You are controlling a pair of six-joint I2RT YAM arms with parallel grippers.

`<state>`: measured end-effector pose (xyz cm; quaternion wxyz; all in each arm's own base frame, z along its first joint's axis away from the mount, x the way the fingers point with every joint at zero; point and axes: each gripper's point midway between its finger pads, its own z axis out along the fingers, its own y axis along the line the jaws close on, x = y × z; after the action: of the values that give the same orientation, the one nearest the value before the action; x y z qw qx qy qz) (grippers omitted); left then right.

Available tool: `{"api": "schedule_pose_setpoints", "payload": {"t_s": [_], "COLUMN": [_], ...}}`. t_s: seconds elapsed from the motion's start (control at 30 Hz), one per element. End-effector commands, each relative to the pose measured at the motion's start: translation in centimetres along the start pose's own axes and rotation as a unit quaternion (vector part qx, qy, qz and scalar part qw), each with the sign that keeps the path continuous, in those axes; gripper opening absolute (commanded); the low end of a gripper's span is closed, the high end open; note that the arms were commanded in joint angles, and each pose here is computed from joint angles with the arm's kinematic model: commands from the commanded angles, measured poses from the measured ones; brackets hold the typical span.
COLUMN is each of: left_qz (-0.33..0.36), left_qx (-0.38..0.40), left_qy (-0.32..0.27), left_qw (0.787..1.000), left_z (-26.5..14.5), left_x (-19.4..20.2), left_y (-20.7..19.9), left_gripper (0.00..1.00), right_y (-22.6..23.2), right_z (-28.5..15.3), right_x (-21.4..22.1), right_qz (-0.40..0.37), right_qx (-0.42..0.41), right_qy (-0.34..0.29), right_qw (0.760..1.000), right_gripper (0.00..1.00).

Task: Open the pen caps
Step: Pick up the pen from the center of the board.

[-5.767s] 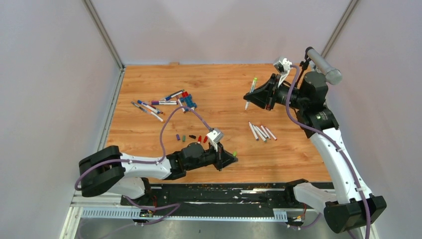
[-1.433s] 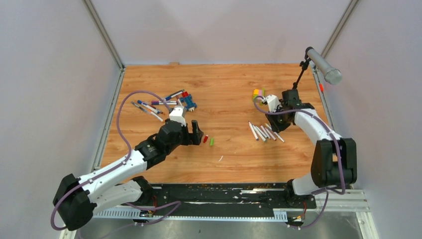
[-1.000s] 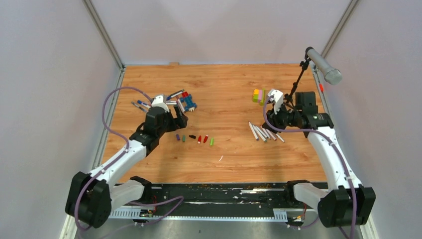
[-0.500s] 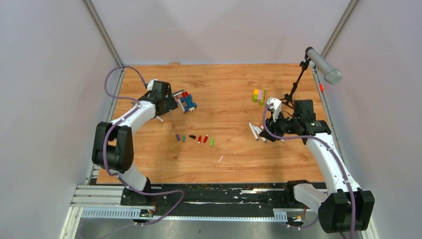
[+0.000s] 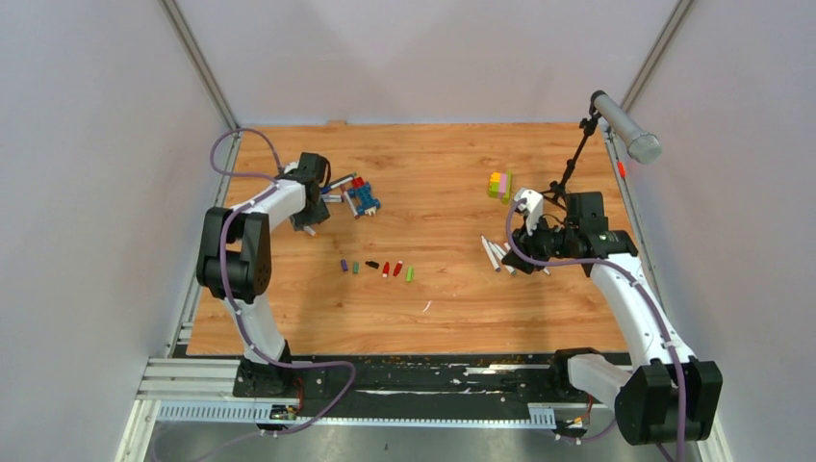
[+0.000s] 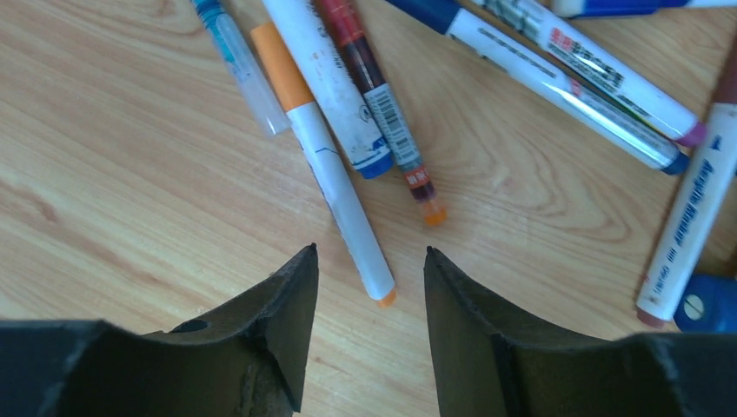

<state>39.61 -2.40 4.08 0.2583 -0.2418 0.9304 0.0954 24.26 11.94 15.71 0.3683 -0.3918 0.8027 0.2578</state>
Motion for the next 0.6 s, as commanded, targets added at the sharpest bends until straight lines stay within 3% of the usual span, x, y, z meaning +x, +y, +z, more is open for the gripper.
{"api": "schedule_pose_setpoints", "payload": {"t_s": [0.0,0.2,0.33,0.57], "left_qz": [-0.021,-0.021,-0.019,-0.012], "left_qx": [0.006,0.000,0.000,-0.006], "left_qy": [0.003,0.013,0.025,0.040], "left_qw": [1.000,1.000,1.000,0.999], "left_z": [0.6,1.5,2.1,2.6], "left_x": [-1.0,-0.8,-0.6,0.1], "left_y": [-0.2,0.2,0.4,0.8], "left_gripper": [0.52,0.45,0.35,0.29], "right_y": [-0.7,-0.8,-0.9,-0.9], "right_z": [-0.1,0.0,0.0,-0.1], "right_x": [-0.9,-0.8,-0.7,-0.8], "right_qz": [-0.022,-0.020,-0.020,-0.021], "right_qx": [0.007,0.008,0.008,0.010], "right_qy": [-0.009,-0.007,-0.005,-0.005], "right_qw": [1.000,1.000,1.000,1.000], "right_gripper": [0.36,0.36,0.36,0.37]}}
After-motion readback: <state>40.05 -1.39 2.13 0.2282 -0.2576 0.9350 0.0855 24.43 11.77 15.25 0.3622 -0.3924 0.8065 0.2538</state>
